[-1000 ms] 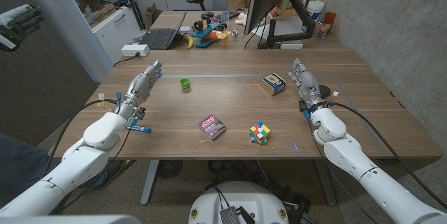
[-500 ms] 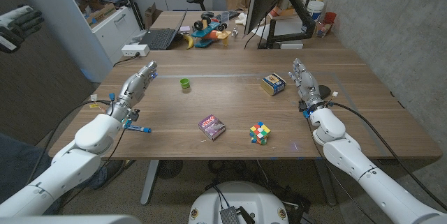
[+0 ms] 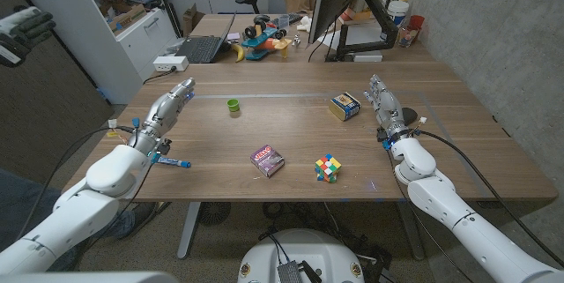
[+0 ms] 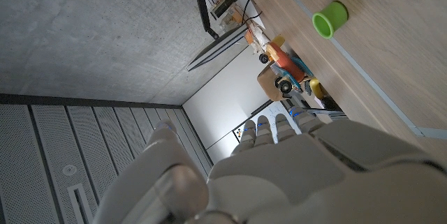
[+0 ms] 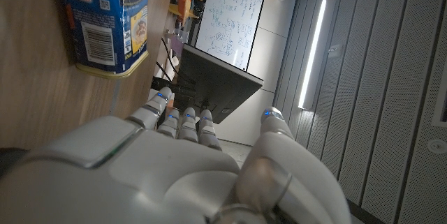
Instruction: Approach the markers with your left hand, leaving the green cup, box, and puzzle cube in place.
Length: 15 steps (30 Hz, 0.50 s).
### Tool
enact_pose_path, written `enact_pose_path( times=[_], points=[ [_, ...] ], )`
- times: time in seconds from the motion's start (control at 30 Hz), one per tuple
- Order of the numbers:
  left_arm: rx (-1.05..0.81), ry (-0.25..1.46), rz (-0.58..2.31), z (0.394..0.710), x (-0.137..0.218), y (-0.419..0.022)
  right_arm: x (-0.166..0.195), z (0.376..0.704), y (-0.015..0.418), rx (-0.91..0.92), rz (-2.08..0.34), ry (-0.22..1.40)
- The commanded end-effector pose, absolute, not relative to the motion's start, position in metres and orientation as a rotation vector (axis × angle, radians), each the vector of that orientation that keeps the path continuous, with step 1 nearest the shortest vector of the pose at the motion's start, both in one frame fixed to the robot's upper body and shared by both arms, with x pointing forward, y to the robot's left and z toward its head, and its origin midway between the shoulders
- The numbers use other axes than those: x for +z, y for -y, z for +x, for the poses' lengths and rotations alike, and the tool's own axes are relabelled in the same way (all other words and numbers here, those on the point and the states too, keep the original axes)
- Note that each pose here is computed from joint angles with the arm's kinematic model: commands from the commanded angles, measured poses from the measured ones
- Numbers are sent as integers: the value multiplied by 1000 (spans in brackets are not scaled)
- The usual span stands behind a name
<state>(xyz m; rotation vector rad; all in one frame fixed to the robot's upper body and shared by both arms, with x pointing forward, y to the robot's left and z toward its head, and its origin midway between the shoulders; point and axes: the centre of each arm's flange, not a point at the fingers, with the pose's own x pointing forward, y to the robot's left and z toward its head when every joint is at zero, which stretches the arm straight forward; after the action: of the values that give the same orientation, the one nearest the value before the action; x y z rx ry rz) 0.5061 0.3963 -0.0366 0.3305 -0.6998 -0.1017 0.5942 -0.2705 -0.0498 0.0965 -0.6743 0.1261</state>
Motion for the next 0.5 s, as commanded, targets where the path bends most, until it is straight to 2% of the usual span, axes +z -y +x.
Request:
enact_pose_path(
  times=[0.03,0.5],
  points=[
    [-82,700,364,498,-35,-404,-51,595,271,123,102,674],
    [-72,712,391,487,-33,-411,-53,595,270,120,105,673]
  ],
)
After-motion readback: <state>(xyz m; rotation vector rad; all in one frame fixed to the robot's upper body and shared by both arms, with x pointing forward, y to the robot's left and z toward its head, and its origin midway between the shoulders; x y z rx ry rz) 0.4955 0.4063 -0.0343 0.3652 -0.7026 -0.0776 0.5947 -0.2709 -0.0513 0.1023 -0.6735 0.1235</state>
